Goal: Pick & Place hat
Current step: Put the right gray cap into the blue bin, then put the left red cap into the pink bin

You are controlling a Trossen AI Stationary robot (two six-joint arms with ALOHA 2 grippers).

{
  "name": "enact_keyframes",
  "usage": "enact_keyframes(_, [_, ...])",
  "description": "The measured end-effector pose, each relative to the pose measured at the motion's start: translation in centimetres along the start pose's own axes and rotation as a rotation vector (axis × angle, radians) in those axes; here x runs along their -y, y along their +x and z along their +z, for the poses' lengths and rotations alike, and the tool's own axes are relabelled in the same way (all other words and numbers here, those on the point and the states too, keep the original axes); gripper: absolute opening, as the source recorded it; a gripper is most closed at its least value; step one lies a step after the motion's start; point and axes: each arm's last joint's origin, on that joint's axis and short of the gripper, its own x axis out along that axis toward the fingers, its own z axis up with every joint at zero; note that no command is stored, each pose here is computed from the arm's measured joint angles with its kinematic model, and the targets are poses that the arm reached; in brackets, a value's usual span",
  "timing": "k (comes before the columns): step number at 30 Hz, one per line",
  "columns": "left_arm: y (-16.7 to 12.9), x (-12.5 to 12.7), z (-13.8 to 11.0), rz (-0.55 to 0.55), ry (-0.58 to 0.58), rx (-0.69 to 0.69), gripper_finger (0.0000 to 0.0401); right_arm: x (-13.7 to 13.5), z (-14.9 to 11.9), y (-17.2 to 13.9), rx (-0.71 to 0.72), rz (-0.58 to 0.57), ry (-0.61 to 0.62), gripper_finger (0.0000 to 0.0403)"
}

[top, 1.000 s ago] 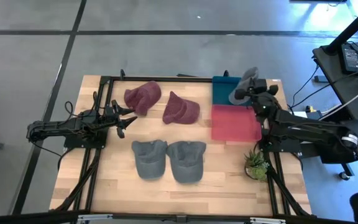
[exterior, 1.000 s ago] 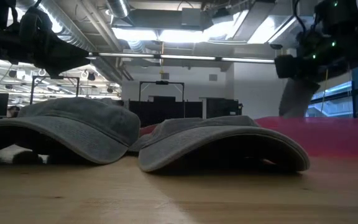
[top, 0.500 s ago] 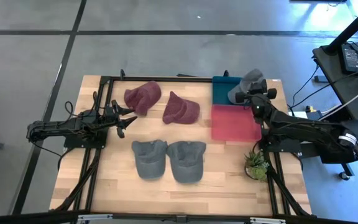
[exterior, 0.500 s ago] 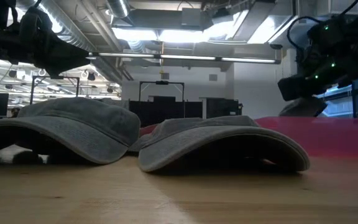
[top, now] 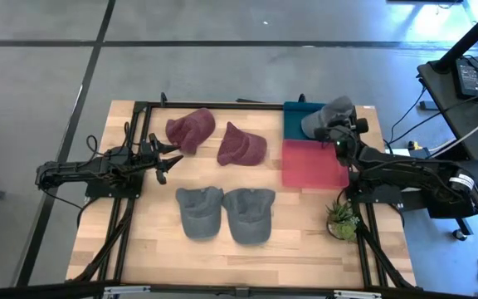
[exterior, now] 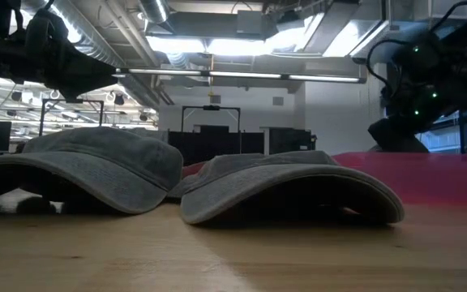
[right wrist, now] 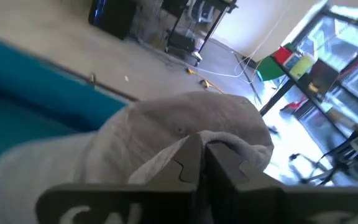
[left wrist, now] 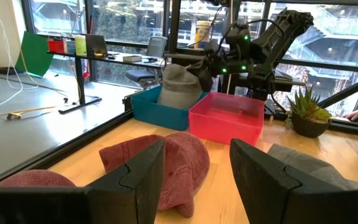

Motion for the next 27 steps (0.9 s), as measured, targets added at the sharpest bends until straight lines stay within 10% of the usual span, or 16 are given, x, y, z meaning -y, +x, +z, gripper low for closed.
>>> enact_keyframes(14, [0.0,0.0,0.0,0.0,-0.001,0.0,0.0178,-0.1,-0.5,0.0,-0.054,0.032,-0.031,0.0197])
enact_keyframes(23, [0.0,0.0,0.0,0.0,-0.019,0.0,0.0178,1.2,3.2,-0.5,-0.159,0.05,-0.091,0.0213])
enact_keyframes(27, [0.0,0.0,0.0,0.0,-0.02,0.004,0.0178,1.3,5.3,-1.1,-0.191,0.285,0.011,0.0213])
